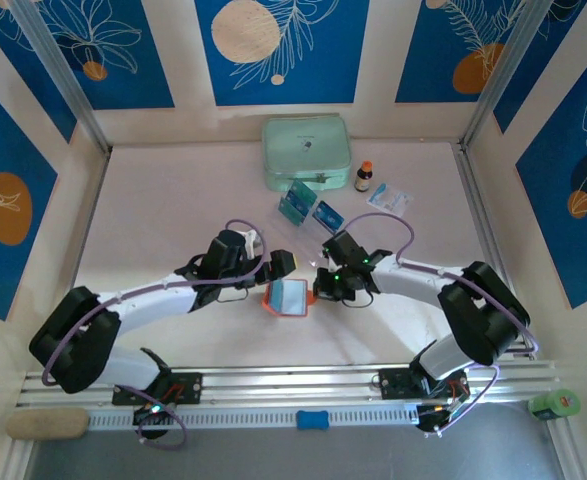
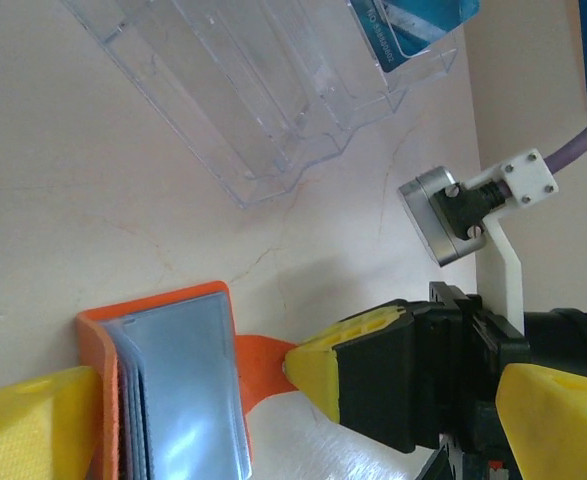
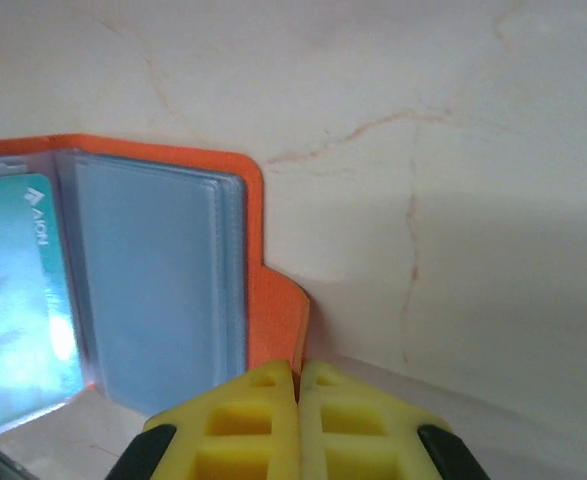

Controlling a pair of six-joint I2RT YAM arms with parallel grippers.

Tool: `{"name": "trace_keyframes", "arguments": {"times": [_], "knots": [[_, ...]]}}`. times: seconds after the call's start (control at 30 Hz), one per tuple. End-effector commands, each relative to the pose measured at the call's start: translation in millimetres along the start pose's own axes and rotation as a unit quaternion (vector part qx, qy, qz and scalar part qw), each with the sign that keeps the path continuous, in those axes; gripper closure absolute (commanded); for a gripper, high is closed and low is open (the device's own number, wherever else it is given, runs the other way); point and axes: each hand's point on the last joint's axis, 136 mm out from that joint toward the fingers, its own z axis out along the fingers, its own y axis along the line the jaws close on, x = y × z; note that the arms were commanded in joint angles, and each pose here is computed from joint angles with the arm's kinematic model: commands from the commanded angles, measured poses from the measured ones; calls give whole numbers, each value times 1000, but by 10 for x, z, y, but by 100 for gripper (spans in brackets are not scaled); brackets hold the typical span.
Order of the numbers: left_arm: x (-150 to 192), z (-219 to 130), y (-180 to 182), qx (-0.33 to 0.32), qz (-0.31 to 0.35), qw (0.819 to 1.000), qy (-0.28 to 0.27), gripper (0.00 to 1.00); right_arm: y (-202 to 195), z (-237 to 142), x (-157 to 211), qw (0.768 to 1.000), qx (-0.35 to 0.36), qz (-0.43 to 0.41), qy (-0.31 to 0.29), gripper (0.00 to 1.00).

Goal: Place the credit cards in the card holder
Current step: Close the card holder at the center of the table.

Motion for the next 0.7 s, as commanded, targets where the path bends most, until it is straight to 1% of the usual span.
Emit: {"name": "trace_keyframes", "arguments": {"times": [0.0, 0.2, 0.5, 0.63, 0.67], "knots": [[10, -34, -132, 21, 3, 1000, 4, 0, 233, -7, -115, 999, -51, 2, 0, 100], [36, 12, -218, 34, -1, 999, 10, 0, 237, 29, -188, 998, -64, 11, 0, 100], [138, 218, -296, 37, 2, 999, 25, 0, 216, 44, -284, 996, -84, 29, 0, 100], [223, 317, -230, 25, 3, 999, 34, 0, 146, -73, -332, 996, -83, 39, -12, 78], [246, 336, -206, 21, 2, 999, 36, 0, 120, -122, -337, 996, -82, 42, -17, 75]]}}
